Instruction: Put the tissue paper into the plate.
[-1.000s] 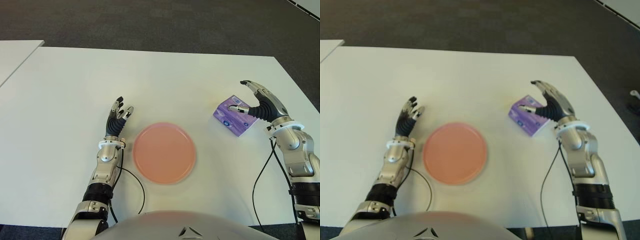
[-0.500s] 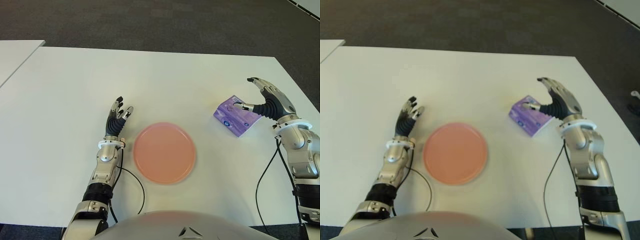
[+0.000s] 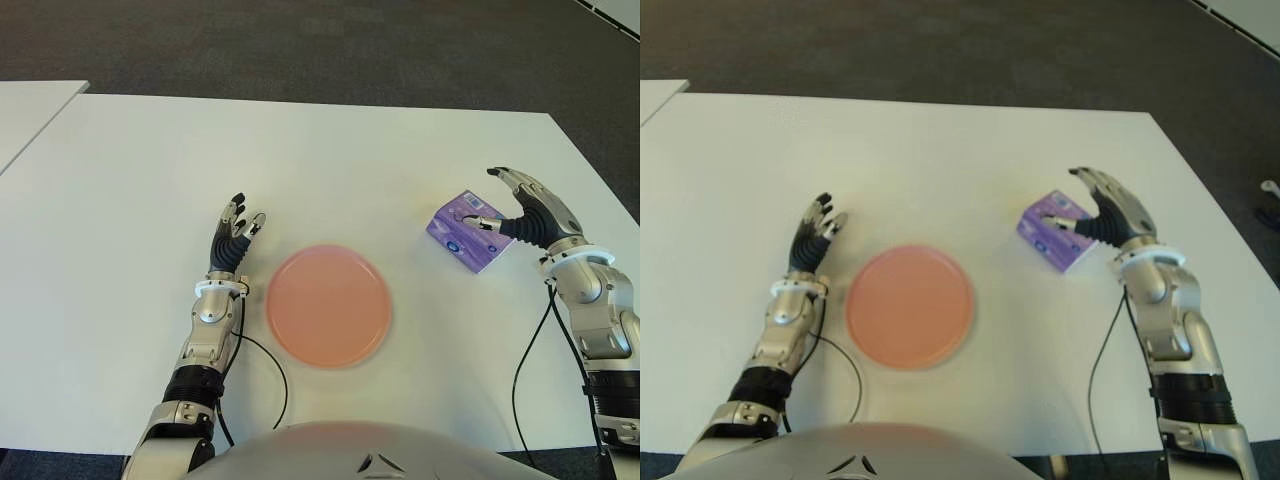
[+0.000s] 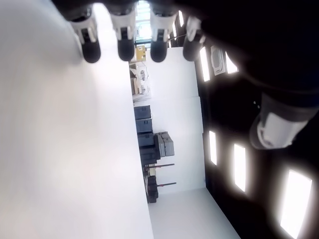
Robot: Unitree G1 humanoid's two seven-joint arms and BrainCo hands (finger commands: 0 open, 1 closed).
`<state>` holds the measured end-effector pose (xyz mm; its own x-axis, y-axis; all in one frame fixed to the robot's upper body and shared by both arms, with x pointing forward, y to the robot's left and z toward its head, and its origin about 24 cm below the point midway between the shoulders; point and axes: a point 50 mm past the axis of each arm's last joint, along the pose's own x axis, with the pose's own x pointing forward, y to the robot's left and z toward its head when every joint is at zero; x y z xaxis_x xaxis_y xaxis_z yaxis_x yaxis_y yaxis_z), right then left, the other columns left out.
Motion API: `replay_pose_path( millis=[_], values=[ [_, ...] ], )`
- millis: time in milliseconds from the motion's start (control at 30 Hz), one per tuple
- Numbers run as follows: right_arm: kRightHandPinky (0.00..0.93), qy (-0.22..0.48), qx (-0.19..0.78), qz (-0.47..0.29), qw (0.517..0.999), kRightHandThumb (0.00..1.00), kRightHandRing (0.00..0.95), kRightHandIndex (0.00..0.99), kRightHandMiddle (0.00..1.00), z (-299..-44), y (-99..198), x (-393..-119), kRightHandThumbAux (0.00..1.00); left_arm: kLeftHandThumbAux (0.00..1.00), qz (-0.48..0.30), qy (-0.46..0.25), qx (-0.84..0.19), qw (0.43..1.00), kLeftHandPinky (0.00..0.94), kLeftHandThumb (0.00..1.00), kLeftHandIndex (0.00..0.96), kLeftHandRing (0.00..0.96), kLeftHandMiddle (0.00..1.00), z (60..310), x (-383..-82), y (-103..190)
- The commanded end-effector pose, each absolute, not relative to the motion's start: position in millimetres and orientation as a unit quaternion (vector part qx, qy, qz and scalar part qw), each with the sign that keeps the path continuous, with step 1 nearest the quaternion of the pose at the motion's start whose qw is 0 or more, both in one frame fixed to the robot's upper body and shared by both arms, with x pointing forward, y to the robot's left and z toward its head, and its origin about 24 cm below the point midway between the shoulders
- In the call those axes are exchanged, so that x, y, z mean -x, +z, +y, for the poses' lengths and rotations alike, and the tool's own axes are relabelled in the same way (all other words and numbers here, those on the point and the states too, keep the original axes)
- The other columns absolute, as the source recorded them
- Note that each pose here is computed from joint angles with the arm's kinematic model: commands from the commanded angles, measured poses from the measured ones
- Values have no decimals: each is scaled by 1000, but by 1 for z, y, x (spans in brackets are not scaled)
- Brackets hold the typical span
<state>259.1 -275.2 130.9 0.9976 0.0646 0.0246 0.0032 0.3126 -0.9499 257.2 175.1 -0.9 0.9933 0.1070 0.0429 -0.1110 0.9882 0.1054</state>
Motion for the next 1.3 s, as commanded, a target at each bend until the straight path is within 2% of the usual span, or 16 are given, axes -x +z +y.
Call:
replay_pose_path(
  millis=[33,100,233,400,700,1200,1300],
  values=[
    [0,52,582,-2,811,80,0,0,0,-270,108,-258,392,482,-10,62,-57,996,0,0,0,0,0,175,-257,-4],
    [0,58,583,4,810,78,0,0,0,-269,101,-258,390,482,-10,62,-57,996,0,0,0,0,0,175,-257,-4],
    [0,95,604,31,790,66,0,0,0,-266,67,-261,400,489,-11,64,-60,996,0,0,0,0,0,174,-257,-4],
    [0,120,627,38,769,60,0,0,0,-261,51,-268,431,497,-12,65,-60,996,0,0,0,0,0,174,-257,-4],
    [0,133,661,28,738,45,0,0,0,-259,47,-271,472,496,-10,66,-65,996,0,0,0,0,0,173,-257,-4],
    [0,142,663,37,734,33,0,0,0,-255,40,-271,466,491,-9,68,-57,996,0,0,0,0,0,176,-256,-5],
    [0,137,665,45,733,30,0,0,0,-260,40,-274,468,493,-10,67,-59,996,0,0,0,0,0,176,-255,-5]
  ],
)
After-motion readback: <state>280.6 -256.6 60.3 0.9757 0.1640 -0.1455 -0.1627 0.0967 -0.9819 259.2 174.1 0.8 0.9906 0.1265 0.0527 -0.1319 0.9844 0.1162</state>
